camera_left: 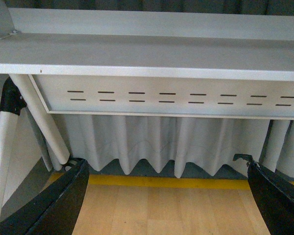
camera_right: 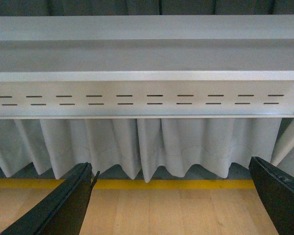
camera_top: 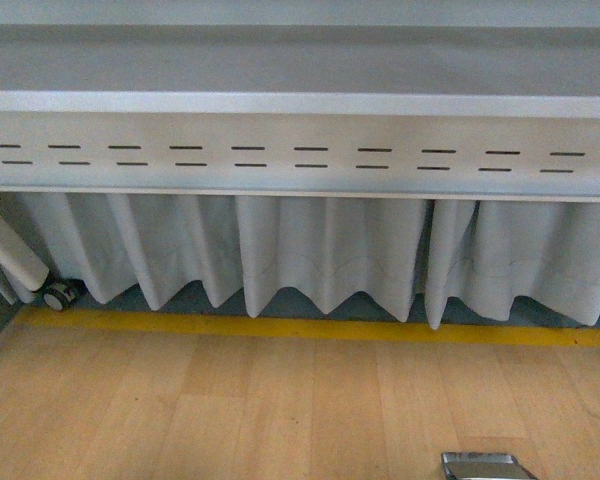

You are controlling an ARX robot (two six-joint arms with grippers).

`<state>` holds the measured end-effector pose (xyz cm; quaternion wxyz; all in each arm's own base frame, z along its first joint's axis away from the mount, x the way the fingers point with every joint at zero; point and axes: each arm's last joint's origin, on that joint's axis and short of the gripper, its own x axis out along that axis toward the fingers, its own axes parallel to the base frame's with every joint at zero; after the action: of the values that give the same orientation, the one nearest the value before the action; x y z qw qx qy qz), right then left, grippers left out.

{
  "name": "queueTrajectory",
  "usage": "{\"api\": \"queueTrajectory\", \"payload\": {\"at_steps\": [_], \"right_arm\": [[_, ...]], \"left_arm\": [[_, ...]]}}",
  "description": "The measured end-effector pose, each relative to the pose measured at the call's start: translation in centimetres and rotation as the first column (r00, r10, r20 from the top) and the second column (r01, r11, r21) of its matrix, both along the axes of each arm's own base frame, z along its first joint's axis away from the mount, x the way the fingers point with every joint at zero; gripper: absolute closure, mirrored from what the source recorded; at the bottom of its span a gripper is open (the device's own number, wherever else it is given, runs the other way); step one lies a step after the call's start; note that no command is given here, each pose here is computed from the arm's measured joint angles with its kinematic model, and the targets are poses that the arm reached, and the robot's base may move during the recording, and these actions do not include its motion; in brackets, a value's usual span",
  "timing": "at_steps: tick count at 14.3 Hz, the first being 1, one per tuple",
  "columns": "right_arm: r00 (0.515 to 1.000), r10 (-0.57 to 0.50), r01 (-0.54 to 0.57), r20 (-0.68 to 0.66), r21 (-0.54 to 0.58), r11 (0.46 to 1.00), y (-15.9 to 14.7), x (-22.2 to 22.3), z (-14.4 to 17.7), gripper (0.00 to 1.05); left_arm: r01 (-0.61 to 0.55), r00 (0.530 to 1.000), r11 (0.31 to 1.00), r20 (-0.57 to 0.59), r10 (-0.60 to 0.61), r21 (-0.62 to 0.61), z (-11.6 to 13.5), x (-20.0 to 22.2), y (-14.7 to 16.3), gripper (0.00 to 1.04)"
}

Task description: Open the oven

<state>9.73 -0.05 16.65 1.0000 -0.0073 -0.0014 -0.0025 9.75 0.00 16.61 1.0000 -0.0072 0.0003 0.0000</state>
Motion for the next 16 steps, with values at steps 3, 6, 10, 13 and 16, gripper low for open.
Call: {"api": "queueTrajectory", "payload": {"at_steps": [3, 6, 10, 13, 16], "right_arm": [[1.000, 0.000, 0.000, 0.000, 0.000, 1.000, 0.00, 0.00, 0.00, 0.06], [1.000, 0.000, 0.000, 0.000, 0.000, 1.000, 0.00, 0.00, 0.00, 0.06], [1.000, 0.000, 0.000, 0.000, 0.000, 1.000, 0.00, 0.00, 0.00, 0.06], [1.000, 0.000, 0.000, 0.000, 0.000, 1.000, 0.00, 0.00, 0.00, 0.06], [1.000, 0.000, 0.000, 0.000, 0.000, 1.000, 0.00, 0.00, 0.00, 0.06]], "left_arm": [[0.000, 1.000, 1.000, 0.000, 0.000, 0.000, 0.00, 0.00, 0.00, 0.07], [0.000, 1.000, 1.000, 0.000, 0.000, 0.000, 0.00, 0.00, 0.00, 0.07], [0.000, 1.000, 1.000, 0.000, 0.000, 0.000, 0.00, 0.00, 0.00, 0.07], [0.000, 1.000, 1.000, 0.000, 0.000, 0.000, 0.00, 0.00, 0.00, 0.07], [0.000, 1.000, 1.000, 0.000, 0.000, 0.000, 0.00, 0.00, 0.00, 0.07]]}}
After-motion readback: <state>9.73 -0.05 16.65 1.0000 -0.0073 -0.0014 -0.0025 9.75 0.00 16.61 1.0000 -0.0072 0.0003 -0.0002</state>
